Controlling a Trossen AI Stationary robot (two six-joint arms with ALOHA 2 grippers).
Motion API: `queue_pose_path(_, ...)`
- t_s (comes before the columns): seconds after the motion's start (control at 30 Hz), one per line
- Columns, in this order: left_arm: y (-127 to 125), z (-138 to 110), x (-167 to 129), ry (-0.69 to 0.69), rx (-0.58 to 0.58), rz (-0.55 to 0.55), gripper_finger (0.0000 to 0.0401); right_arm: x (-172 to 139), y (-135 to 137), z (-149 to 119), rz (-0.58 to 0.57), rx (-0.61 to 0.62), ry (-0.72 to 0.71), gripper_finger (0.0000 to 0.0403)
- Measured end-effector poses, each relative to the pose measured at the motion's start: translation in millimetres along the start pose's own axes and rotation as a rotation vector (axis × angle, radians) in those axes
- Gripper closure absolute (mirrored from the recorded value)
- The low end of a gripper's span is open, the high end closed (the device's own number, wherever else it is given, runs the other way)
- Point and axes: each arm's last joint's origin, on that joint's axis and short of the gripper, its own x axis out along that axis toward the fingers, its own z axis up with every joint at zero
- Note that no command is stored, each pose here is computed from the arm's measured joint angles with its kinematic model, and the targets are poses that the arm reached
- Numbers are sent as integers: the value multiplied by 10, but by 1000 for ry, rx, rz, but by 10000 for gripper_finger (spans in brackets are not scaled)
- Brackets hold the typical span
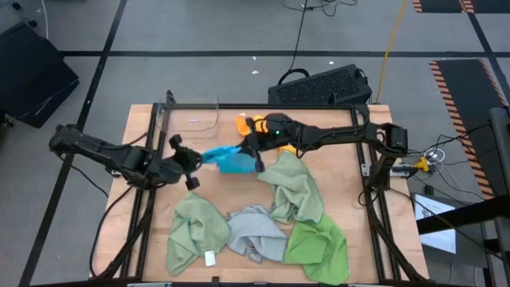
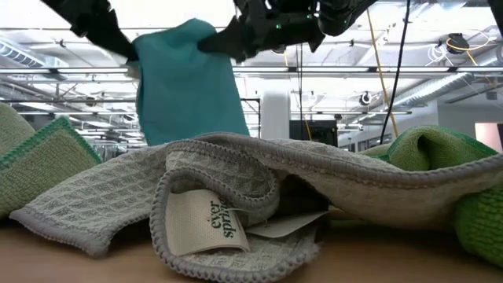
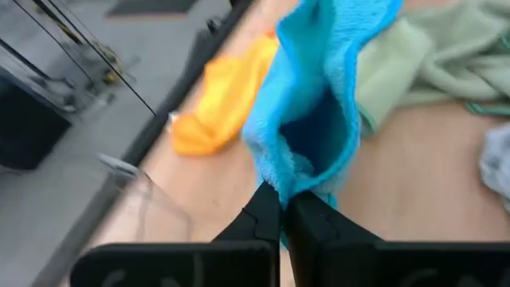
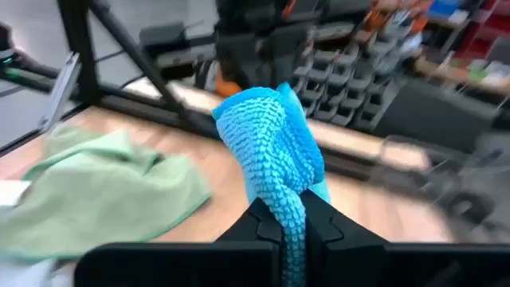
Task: Fold microfiber towels
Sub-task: Fold the blue microfiber cloth
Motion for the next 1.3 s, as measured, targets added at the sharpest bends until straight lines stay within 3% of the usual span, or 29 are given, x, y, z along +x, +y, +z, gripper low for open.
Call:
queue_pose_path(0.17,-183,-109,114,62,37,-15,397,43,193,-166,21,11,29,403)
queue_pose_path(0.37,-38,70,102,-59,141,275,394,-30,16,34,-148,-89,-166,403)
queue_pose_path(0.5,193,311,13,-139,193,347,395,-151,-224,107,-263,-101,-279,403)
queue_pose_path(0.63,398,401,-60,-181,243,253,390,-225,-358,105,-277,-72,-318,403)
queue_pose_path(0.77,436,361,-104,-193,228,43,396,-153,-244,22,-142,-17,-241,403)
queue_pose_path(0.9,293,225,3,-153,198,-176,390,-37,65,-249,-50,0,-105,403)
queue_pose_path(1.13,-102,-98,332,-48,168,-426,390,10,543,-559,72,85,-6,403)
queue_pose_path(1.23,-248,-142,392,-50,169,-504,385,12,660,-617,100,118,14,401)
queue_pose_path(1.3,-293,-164,411,-30,174,-495,389,13,696,-634,109,136,24,401)
